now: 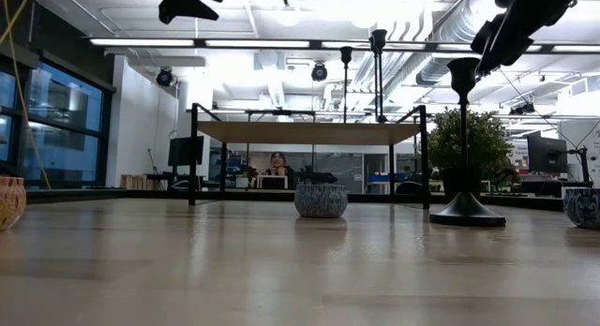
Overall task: Pick & Place candle stick holders
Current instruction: Put the black candle holder on the shelf
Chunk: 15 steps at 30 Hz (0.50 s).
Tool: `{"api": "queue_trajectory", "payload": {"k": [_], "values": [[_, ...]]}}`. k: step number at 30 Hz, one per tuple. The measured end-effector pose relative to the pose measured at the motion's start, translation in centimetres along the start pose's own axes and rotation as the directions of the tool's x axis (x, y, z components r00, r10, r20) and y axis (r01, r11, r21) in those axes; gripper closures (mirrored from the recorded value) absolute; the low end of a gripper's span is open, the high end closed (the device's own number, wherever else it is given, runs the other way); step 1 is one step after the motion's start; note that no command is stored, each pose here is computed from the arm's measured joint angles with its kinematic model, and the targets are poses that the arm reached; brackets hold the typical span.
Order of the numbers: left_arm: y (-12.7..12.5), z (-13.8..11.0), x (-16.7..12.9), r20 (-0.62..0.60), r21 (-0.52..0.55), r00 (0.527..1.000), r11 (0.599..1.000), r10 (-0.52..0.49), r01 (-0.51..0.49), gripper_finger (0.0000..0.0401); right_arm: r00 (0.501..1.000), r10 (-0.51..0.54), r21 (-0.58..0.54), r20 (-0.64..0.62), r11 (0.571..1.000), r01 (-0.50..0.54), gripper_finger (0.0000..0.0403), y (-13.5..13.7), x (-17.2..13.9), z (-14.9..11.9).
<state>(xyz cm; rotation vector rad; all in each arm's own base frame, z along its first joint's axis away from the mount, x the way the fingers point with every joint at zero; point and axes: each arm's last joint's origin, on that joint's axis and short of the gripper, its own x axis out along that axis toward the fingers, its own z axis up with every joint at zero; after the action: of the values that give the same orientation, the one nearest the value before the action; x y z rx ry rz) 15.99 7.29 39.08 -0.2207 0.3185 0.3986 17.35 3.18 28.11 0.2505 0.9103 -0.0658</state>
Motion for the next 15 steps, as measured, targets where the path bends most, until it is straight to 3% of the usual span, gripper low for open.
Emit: {"api": "queue_trajectory", "payload": {"k": [6,15], "values": [[0.0,-0.1,0.0,-0.006,-0.001,1.000,1.000,0.002,-0.002,0.0185,0.998,0.004,-0.036,-0.063,0.999,-0.007,0.0239,0.6,1.3,0.0],[0.0,-0.1,0.0,-0.008,-0.003,1.000,1.000,0.000,0.000,0.0185,0.996,0.052,-0.073,-0.072,0.996,-0.057,0.0167,1.9,2.1,0.0]]}}
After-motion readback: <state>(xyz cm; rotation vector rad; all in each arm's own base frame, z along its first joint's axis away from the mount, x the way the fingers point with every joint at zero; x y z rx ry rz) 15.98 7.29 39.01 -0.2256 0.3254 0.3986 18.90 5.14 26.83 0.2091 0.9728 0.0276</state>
